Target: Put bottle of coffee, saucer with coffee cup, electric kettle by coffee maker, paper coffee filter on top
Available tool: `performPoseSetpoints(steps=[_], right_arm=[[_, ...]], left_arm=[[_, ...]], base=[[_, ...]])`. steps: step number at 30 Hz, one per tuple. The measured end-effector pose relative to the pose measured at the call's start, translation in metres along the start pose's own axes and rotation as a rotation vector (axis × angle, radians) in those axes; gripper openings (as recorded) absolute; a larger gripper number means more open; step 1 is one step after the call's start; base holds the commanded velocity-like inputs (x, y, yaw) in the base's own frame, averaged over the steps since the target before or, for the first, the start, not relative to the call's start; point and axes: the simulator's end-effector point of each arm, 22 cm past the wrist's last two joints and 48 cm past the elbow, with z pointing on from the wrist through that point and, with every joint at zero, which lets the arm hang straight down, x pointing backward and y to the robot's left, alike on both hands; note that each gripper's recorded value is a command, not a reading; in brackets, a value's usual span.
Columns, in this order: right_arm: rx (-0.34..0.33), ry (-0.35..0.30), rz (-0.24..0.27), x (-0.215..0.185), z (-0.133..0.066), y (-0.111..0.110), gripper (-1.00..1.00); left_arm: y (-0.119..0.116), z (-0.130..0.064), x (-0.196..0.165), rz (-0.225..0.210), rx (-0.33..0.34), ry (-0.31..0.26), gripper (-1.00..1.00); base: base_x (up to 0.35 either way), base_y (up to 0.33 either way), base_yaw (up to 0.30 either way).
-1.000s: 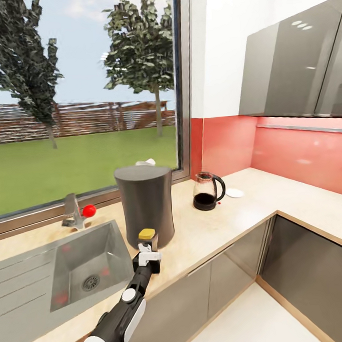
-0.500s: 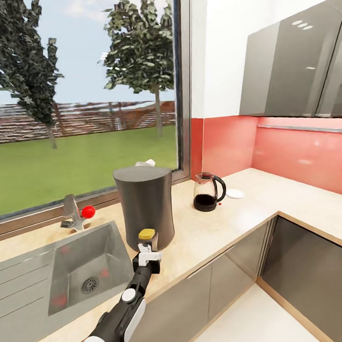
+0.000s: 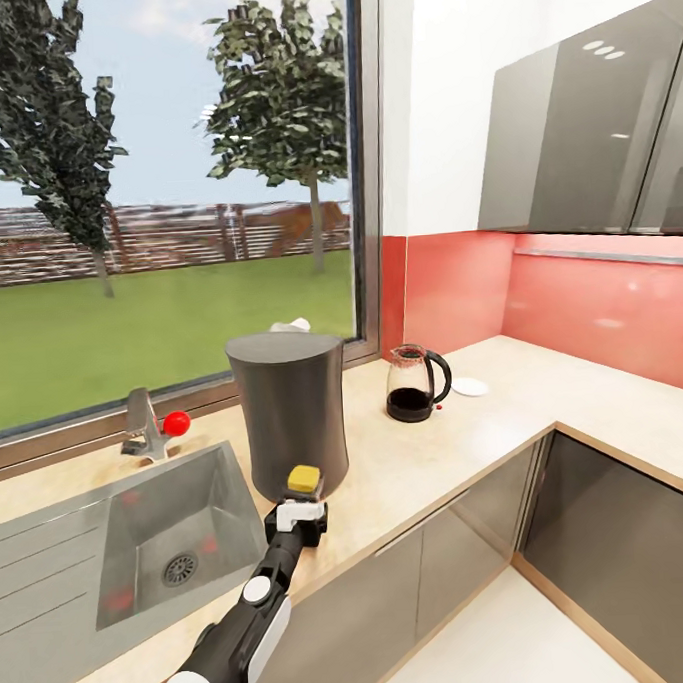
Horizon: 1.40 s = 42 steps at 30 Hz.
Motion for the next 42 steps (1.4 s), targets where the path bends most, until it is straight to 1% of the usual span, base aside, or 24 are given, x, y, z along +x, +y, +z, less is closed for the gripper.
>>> performPoseSetpoints(steps=[42], right_arm=[[0.001, -0.004, -0.001, -0.0007, 0.0000, -0.0006, 1.00]], left_arm=[[0.0001, 0.0001, -0.0005, -0.002, 0.000, -0.001, 1.00]], base=[[0.000, 0.000, 0.000]])
